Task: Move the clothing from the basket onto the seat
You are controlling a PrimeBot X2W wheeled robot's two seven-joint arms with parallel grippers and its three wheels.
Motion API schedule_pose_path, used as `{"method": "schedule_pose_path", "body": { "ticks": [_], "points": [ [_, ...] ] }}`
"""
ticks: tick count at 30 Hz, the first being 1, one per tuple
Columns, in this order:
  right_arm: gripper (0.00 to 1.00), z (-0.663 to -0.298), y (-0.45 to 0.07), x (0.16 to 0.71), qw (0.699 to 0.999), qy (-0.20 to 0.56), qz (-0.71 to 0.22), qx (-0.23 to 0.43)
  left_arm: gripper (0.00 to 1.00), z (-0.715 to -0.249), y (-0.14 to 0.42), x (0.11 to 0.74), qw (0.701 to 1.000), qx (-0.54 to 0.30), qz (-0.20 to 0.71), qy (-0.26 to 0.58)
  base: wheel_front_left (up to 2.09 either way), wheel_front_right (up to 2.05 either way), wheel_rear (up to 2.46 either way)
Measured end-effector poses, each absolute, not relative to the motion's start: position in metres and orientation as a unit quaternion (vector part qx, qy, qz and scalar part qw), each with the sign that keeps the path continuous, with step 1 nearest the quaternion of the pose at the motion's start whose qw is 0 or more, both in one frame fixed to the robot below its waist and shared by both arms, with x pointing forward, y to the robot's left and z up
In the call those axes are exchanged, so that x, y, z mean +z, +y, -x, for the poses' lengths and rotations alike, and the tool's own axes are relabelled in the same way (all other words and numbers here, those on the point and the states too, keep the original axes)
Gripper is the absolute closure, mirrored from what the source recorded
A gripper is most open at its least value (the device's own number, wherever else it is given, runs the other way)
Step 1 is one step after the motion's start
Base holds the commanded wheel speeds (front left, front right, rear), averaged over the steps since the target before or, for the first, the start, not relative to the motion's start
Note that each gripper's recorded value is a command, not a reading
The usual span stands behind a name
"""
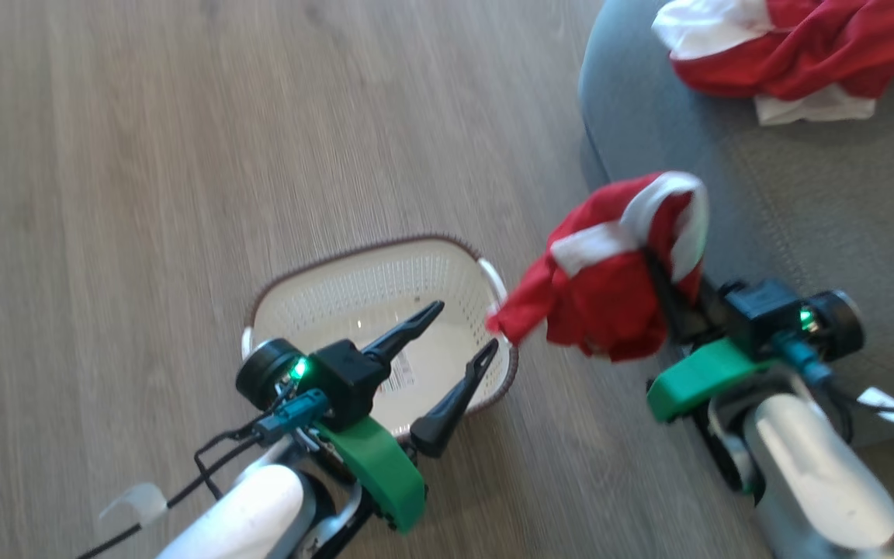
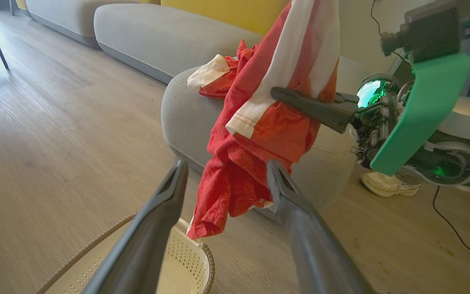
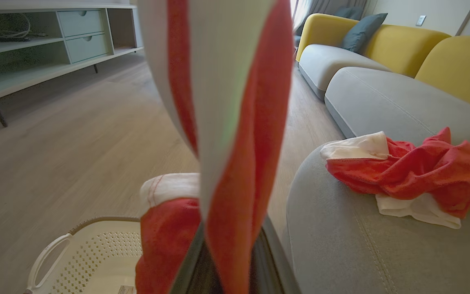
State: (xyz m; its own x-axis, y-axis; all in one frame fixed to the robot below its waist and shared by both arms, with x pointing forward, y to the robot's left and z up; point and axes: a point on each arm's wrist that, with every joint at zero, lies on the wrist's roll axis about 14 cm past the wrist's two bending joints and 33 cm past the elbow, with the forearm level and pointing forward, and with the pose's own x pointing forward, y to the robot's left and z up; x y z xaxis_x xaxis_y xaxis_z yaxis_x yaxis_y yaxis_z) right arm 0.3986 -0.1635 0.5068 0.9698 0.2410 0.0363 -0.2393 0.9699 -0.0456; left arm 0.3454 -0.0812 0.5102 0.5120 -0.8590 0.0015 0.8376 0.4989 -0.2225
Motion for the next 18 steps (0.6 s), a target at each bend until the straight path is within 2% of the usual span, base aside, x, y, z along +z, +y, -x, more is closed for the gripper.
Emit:
{"method": "schedule_pose_path", "body": {
  "ticks": [6,15,18],
  "points": [
    [1.0,-0.435,-0.192,0.509,0.997,-0.031,0.005,0.07,0.0,-0.365,-0.08,0.494,0.862,-0.49,0.107,0.073,0.0,0.0,0.0],
    [1.0,-0.542,-0.233,0.561,0.994,-0.11,-0.019,0.015,0.0,-0.4,-0.071,0.441,0.862,-0.479,0.112,0.118,0.0,0.0,0.0],
    [1.0,-0.58,-0.273,0.588,0.988,-0.145,-0.027,-0.035,0.0,-0.402,-0.069,0.409,0.855,-0.48,0.118,0.154,0.0,0.0,0.0]
  ]
}}
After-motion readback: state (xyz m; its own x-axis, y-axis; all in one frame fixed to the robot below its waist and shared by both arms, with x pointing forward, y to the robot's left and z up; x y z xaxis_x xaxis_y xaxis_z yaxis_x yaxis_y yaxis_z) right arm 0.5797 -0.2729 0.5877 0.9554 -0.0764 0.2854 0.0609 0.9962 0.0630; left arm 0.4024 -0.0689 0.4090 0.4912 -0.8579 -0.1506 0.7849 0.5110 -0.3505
